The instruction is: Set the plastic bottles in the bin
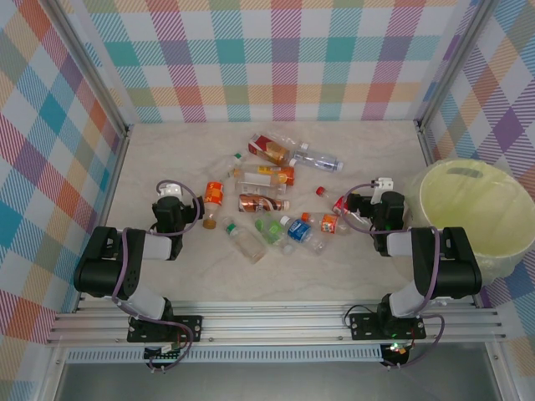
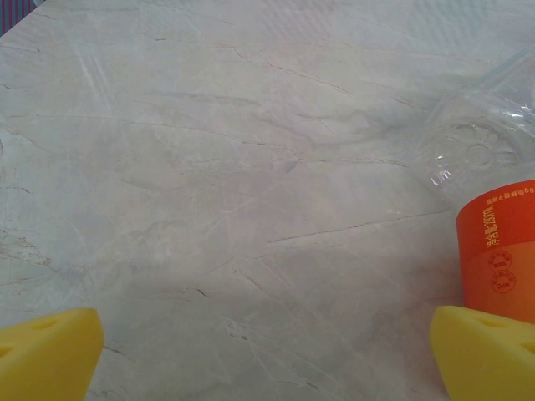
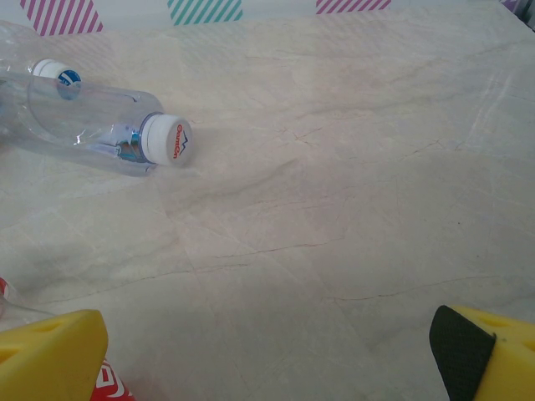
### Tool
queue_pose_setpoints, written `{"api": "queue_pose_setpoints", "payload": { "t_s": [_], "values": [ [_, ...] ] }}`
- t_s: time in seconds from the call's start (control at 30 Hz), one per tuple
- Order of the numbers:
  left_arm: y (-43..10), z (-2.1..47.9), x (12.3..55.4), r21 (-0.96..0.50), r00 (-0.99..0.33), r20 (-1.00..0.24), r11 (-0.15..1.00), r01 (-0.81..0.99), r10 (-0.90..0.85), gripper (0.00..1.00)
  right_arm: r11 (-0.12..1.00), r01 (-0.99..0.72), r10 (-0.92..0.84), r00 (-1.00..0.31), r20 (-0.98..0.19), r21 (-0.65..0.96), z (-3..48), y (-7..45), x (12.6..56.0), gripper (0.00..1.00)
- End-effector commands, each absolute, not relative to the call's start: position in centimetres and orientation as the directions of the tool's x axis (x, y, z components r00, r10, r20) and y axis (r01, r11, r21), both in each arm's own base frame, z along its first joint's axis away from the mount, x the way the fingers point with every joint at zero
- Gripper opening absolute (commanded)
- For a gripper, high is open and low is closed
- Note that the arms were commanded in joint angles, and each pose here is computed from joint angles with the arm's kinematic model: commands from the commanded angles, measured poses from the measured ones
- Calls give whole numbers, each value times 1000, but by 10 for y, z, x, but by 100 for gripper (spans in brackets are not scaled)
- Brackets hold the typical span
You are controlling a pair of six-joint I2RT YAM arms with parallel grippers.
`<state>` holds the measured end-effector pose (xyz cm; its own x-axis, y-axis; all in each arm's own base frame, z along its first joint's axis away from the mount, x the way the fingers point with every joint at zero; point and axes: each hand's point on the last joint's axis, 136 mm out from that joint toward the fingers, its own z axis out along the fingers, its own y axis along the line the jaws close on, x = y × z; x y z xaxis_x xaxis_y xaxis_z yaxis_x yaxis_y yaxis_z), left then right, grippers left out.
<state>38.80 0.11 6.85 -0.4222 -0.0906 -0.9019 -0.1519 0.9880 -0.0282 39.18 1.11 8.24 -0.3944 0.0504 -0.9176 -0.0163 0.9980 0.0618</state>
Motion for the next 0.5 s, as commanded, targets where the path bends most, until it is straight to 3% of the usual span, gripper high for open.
{"api": "queue_pose_setpoints", "payload": {
  "t_s": [0.0,0.27,0.47],
  "values": [
    [3,83,395,-31,-376,-922,987,-158,-90,100,997,-16,65,-356,-932,76,93,10,396,100],
    [9,125,394,-24,-389,-916,981,-195,-99,100,995,-49,64,-362,-930,88,138,16,383,100],
    [15,157,386,-161,-378,-885,941,-299,-272,100,959,-37,232,-468,-853,281,167,31,363,100]
  ]
}}
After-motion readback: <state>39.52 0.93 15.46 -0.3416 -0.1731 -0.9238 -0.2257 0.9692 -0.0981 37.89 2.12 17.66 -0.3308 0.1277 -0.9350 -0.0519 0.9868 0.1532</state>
